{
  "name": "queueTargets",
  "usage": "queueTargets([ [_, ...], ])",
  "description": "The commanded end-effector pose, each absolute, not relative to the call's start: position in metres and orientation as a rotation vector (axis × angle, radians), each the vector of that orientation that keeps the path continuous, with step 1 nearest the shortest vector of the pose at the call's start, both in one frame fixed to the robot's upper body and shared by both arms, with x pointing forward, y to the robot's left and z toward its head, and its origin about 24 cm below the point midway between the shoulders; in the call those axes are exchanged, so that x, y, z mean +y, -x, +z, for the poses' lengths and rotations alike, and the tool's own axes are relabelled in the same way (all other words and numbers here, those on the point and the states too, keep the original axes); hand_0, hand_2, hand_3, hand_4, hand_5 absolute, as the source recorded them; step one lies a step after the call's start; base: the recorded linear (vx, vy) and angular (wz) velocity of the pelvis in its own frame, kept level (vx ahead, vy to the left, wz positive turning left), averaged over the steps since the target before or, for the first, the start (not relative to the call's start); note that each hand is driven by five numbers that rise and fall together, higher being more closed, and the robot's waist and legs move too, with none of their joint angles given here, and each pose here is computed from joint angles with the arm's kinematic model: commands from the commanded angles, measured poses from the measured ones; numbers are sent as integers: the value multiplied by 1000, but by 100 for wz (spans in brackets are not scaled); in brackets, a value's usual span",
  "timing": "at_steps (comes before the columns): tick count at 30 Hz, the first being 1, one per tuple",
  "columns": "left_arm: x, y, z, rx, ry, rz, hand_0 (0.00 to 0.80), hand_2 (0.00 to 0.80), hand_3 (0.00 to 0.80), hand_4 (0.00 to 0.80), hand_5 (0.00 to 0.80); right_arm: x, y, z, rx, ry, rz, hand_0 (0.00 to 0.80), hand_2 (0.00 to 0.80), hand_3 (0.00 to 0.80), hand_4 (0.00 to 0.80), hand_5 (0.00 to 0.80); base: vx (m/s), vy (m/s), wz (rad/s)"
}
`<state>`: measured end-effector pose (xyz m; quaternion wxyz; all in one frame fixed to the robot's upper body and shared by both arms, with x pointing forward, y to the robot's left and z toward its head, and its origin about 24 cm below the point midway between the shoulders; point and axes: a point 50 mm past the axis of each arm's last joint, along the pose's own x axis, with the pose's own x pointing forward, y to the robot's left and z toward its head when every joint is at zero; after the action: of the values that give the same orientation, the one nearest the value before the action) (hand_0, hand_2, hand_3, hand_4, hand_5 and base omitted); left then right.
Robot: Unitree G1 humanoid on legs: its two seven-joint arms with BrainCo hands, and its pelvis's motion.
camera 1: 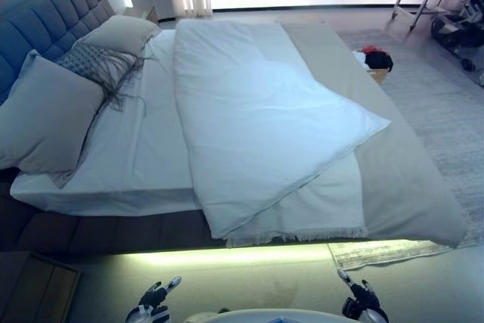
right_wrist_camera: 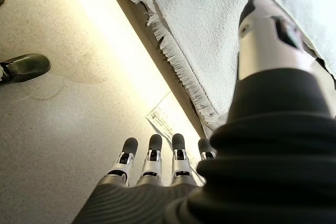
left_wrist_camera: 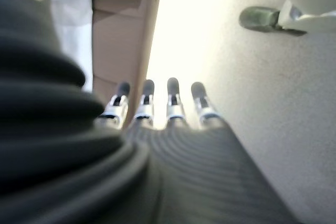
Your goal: Make the bed neatly
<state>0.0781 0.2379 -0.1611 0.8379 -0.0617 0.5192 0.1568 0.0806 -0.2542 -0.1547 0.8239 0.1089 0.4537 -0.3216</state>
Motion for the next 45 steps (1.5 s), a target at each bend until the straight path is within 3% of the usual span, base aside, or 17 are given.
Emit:
queueTargets([
  [1,228,-102,-160,1091,137,286,0,0,0,0,0,-255,-104,-150,918,-223,-666,0,0,0,0,0,0,0,0],
  [45,225,-99,-161,1088,180,308,0,0,0,0,0,-255,-117,-147,922,-158,-607,0,0,0,0,0,27,-11,-1],
])
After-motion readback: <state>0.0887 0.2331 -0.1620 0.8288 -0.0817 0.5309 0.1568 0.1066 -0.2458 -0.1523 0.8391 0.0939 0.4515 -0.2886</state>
